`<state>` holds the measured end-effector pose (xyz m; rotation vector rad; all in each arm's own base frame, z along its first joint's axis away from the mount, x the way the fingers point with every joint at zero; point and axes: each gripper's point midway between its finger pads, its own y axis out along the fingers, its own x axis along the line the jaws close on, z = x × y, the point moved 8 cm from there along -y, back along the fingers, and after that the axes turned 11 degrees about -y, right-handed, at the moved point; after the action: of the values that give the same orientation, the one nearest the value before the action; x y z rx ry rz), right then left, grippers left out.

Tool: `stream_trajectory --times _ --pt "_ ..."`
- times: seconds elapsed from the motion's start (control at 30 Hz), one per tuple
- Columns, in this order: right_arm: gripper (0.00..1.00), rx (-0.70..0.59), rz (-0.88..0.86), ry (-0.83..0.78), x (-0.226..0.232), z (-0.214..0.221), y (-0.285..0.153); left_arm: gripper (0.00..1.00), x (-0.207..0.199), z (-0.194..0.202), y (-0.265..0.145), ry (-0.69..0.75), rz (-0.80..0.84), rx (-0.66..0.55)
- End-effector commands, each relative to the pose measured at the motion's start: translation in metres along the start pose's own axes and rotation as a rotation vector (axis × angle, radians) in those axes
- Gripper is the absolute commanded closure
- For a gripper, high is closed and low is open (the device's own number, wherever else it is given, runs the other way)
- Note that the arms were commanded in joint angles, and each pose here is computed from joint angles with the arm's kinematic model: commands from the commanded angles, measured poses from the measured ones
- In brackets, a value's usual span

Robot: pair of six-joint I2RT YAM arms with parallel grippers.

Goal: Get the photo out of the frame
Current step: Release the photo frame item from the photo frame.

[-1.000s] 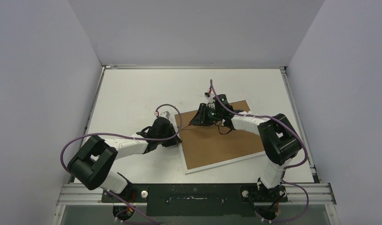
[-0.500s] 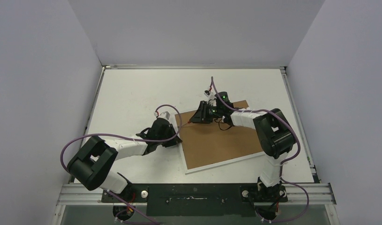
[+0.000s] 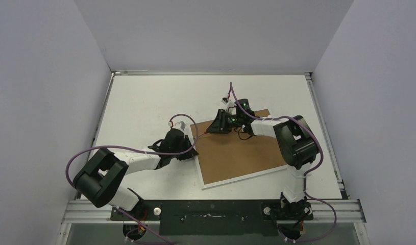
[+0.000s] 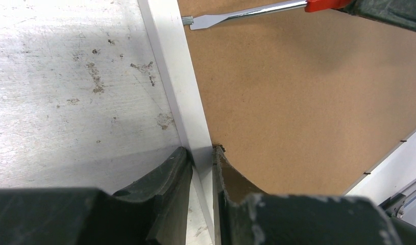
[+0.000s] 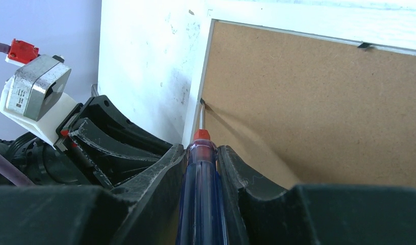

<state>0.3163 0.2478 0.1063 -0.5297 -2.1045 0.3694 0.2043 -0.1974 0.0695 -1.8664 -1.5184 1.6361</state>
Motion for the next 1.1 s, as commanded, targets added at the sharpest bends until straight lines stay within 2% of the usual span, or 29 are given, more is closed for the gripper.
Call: stream_trajectory --times 0.0,0.27,0.33,0.77,0.93,1.07 --pt "1.0 -0.004 -0.07 -0.088 0.003 -0.001 0.013 1.0 0.079 0.044 -0.005 0.099 -0.326 0.187" --pt "1.0 0.016 -0.134 -0.23 0.008 -0.006 0.011 1.0 0.087 0.051 -0.003 0.095 -0.331 0.207" --pt "1.0 0.012 -0.143 -0.235 0.007 -0.009 0.015 1.0 0.086 0.053 -0.003 0.096 -0.322 0.232" --pt "1.0 -0.041 -0.29 -0.243 0.008 -0.016 0.021 1.0 0.083 0.051 0.0 0.104 -0.287 0.213" --pt "1.0 -0.036 -0.237 -0.316 0.012 -0.02 0.015 1.0 0.081 0.049 -0.002 0.11 -0.276 0.202" --pt "1.0 0.095 -0.115 -0.403 0.008 -0.013 0.013 1.0 0.081 0.05 -0.002 0.107 -0.273 0.199"
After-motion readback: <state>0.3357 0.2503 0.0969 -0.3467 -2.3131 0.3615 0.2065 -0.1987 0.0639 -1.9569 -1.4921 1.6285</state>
